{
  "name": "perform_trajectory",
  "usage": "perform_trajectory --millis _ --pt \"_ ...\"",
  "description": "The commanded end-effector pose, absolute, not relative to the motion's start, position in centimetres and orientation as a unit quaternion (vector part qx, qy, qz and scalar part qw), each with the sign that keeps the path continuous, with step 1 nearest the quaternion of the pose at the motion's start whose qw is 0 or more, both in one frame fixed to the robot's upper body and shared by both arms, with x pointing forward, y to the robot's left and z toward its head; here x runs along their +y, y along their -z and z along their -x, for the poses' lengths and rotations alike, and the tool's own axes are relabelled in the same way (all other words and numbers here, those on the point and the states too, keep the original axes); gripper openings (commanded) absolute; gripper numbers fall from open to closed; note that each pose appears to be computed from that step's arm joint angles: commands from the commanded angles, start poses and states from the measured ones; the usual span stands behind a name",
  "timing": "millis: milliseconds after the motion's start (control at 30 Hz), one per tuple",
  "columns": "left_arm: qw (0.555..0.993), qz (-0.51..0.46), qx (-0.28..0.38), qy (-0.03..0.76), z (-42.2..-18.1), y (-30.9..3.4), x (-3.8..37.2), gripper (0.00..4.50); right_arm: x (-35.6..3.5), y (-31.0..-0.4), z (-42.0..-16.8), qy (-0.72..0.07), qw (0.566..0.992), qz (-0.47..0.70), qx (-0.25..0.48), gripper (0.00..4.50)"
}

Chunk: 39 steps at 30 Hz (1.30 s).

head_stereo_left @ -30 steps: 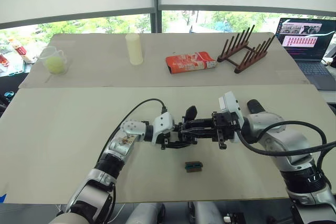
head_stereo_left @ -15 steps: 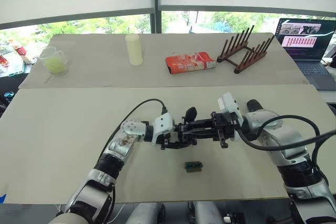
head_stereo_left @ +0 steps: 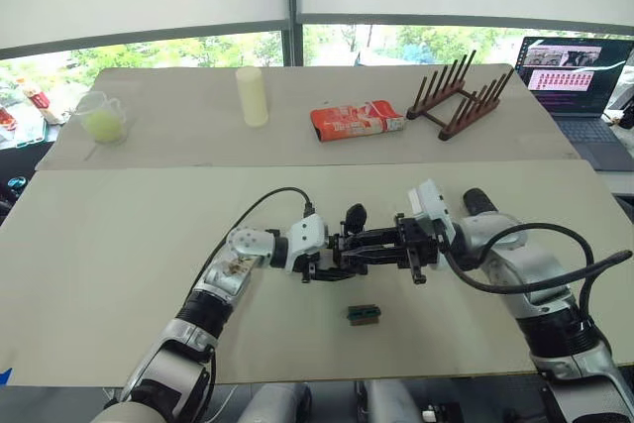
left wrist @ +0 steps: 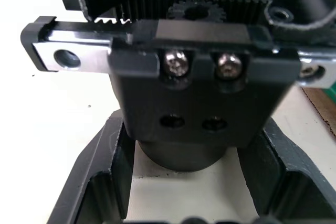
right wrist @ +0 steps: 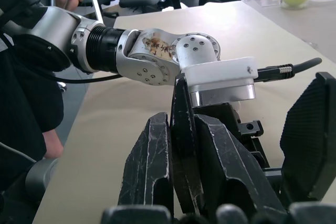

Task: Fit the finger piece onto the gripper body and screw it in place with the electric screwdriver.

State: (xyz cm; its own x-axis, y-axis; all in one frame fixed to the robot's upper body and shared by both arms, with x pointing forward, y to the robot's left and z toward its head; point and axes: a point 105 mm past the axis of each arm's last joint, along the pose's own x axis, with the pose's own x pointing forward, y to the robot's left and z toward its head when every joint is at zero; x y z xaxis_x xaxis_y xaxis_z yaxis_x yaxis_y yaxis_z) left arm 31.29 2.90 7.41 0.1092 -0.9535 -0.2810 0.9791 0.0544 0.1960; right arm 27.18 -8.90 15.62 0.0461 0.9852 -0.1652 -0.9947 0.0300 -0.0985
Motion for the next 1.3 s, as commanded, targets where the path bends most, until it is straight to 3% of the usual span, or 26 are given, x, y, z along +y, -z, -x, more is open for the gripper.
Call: perform_trajectory --millis 33,167,267,600,1000,1300 --pt "0.716 -0.176 0.013 0.675 -31.2 -8.5 2.5 2.27 -9.9 -13.7 -27.7 -0.689 0.712 0.084 0.108 0.3" --pt "0.715 -0.179 0.012 0.676 -31.1 -8.5 2.6 2.27 -9.4 -12.2 -27.1 -0.724 0.662 0.09 0.172 0.3" --pt "0.716 -0.178 0.011 0.675 -31.1 -8.6 2.6 2.27 -9.0 -11.1 -27.1 -0.727 0.65 0.108 0.193 0.3" --pt "0.722 -0.172 0.013 0.671 -31.2 -8.7 2.7 2.27 -10.4 -10.8 -27.9 -0.658 0.724 0.091 0.188 0.3" --pt "0.721 -0.166 0.013 0.673 -30.9 -8.7 2.5 2.27 -10.3 -10.3 -27.5 -0.699 0.674 0.111 0.211 0.3" --pt "0.727 -0.155 0.017 0.668 -31.1 -8.8 2.5 2.27 -10.7 -10.1 -26.9 -0.668 0.708 0.1 0.204 0.3"
